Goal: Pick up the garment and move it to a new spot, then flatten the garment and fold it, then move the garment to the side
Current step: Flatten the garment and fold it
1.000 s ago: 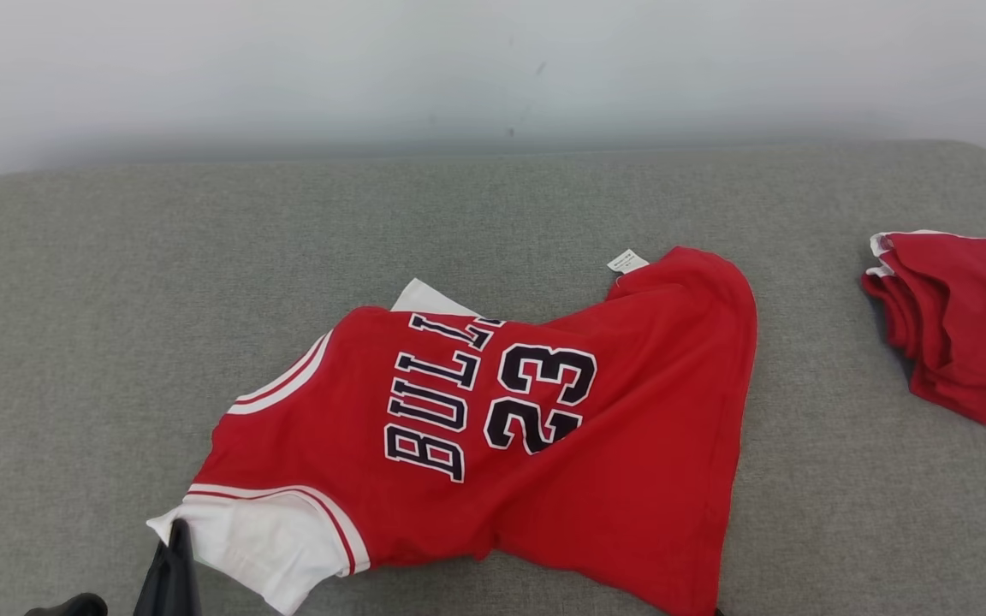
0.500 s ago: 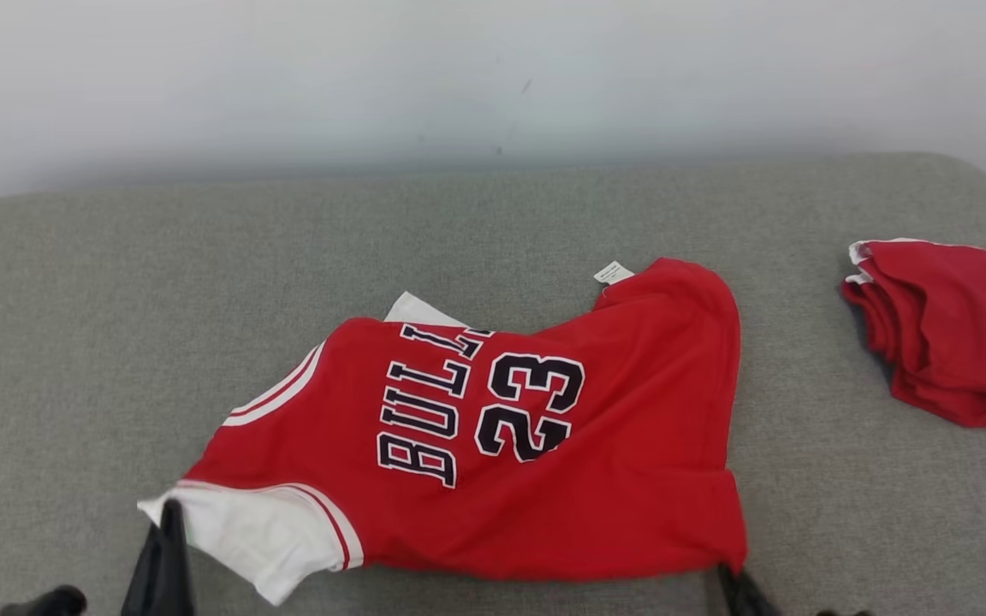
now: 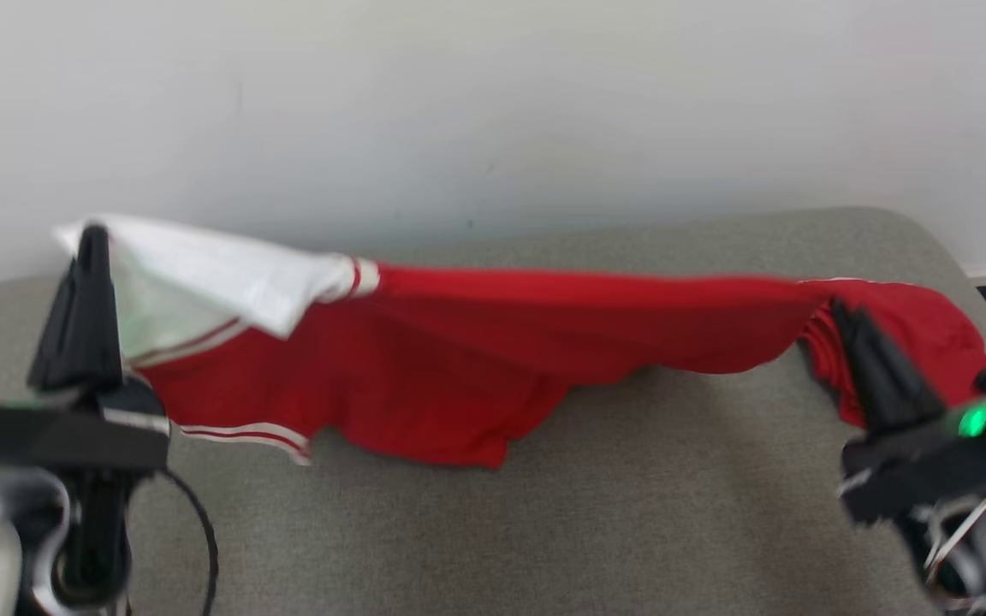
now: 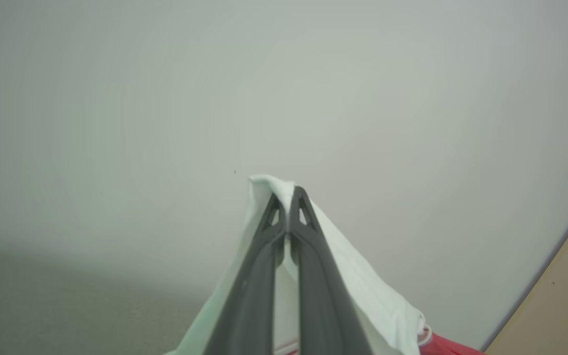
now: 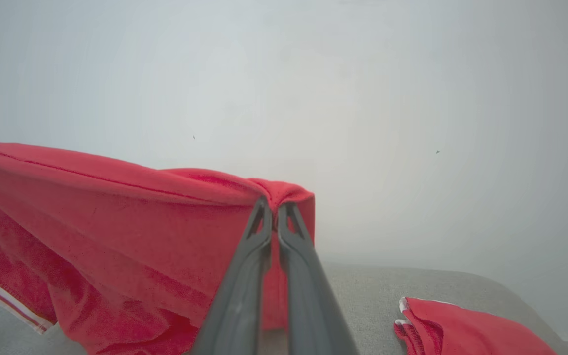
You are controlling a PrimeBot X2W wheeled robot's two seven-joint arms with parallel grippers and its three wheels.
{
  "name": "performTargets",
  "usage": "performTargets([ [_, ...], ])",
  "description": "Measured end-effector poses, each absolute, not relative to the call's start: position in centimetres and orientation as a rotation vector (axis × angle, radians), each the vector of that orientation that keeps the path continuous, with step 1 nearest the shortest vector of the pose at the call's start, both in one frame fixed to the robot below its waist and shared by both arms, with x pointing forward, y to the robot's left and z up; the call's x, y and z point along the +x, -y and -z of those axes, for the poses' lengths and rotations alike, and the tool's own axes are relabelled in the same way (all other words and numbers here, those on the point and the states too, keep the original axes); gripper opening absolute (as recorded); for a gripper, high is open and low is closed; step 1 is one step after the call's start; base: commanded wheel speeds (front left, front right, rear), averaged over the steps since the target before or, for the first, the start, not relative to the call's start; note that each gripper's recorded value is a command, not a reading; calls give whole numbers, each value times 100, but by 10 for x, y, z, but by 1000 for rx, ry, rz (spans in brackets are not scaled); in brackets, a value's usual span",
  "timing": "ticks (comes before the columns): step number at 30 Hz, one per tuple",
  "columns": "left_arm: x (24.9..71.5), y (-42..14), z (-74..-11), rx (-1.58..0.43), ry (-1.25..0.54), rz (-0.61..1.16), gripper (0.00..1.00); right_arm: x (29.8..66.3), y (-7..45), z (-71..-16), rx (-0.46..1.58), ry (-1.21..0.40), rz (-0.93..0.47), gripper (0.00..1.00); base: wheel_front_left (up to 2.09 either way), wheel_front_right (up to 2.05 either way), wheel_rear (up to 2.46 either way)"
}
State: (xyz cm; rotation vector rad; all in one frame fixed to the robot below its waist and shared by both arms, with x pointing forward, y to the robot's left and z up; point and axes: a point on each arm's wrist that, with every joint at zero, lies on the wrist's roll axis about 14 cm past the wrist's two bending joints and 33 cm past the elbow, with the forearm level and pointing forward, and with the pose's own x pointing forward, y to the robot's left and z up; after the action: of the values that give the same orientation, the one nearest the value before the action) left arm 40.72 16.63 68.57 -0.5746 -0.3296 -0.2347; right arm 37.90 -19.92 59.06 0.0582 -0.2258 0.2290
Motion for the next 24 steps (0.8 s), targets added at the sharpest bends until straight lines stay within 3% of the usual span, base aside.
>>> performTargets([
  [12,411,-154,-805,-516,485,400,0,395,215,-728,193,266,-336,0,0,0,0],
  [16,409,-154,-828,-475,502,419,0,394,220,-757,253,232,-385,0,0,0,0],
  [24,400,-146,-869,-438,535,474,0,386,226,-792,162,204,-413,0,0,0,0],
])
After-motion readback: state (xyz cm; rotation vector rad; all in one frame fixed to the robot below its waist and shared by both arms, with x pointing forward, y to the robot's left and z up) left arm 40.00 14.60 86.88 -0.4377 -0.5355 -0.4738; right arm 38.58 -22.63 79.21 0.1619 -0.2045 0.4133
